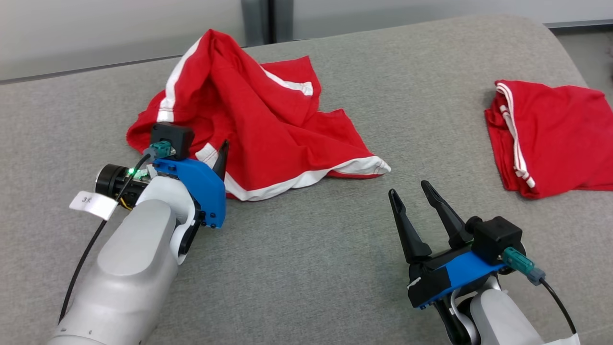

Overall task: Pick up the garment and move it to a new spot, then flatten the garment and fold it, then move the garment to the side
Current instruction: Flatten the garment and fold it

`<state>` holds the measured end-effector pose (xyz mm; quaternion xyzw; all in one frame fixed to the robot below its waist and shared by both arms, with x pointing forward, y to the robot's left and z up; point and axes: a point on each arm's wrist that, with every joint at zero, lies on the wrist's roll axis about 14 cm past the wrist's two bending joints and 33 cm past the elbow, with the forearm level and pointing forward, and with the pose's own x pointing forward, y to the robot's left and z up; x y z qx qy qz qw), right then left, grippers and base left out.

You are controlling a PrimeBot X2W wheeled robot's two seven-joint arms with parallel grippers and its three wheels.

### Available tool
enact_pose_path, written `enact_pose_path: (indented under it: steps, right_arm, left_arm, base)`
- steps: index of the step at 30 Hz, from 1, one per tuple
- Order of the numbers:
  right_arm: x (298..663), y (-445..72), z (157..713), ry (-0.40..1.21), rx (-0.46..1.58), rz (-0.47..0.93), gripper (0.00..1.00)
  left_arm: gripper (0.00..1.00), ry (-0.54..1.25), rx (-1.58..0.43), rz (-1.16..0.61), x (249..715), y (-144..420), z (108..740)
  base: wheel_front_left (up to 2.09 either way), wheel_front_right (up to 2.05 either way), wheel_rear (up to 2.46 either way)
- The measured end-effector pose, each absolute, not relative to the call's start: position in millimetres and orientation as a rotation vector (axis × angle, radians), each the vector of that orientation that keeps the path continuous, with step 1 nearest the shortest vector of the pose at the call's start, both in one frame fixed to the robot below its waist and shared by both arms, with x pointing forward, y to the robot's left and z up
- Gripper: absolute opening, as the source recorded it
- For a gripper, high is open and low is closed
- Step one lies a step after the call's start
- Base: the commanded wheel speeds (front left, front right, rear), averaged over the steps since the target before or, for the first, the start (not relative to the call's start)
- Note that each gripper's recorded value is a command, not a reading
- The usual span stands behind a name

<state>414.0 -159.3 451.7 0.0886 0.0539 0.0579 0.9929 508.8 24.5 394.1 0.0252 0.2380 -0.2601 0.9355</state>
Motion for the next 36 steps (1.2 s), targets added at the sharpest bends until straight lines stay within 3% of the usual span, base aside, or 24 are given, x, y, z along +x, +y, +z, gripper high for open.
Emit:
enact_pose_path:
  steps: [11,13,14,15,21,27,36]
  right_arm:
    - [397,-186,451,0.11,0.179,0.033,1.0]
    - [396,-187,450,0.112,0.179,0.029,1.0]
    - [396,-187,450,0.113,0.179,0.029,1.0]
    - [396,-187,450,0.114,0.179,0.029,1.0]
    - [400,-182,450,0.111,0.183,0.043,1.0]
    - [409,-172,451,0.101,0.185,0.075,1.0]
    - [421,-145,458,0.091,0.184,0.154,1.0]
  left_arm:
    - [1.0,0.673,0.13,-0.598,502,16,372]
    - [0.46,0.678,0.118,-0.613,502,12,373]
    - [0.37,0.681,0.117,-0.618,502,11,374]
    - [0.0,0.678,0.109,-0.62,502,11,375]
    - [0.0,0.609,-0.004,-0.561,509,14,389]
    - [0.0,0.422,-0.353,-0.308,513,55,412]
    - [0.0,0.307,-0.532,-0.085,477,108,410]
  base:
    - [0.0,0.0,0.0]
    - [0.0,0.0,0.0]
    - [0.0,0.0,0.0]
    - [0.0,0.0,0.0]
    - [0.0,0.0,0.0]
    - [0.0,0.0,0.0]
    - [0.0,0.0,0.0]
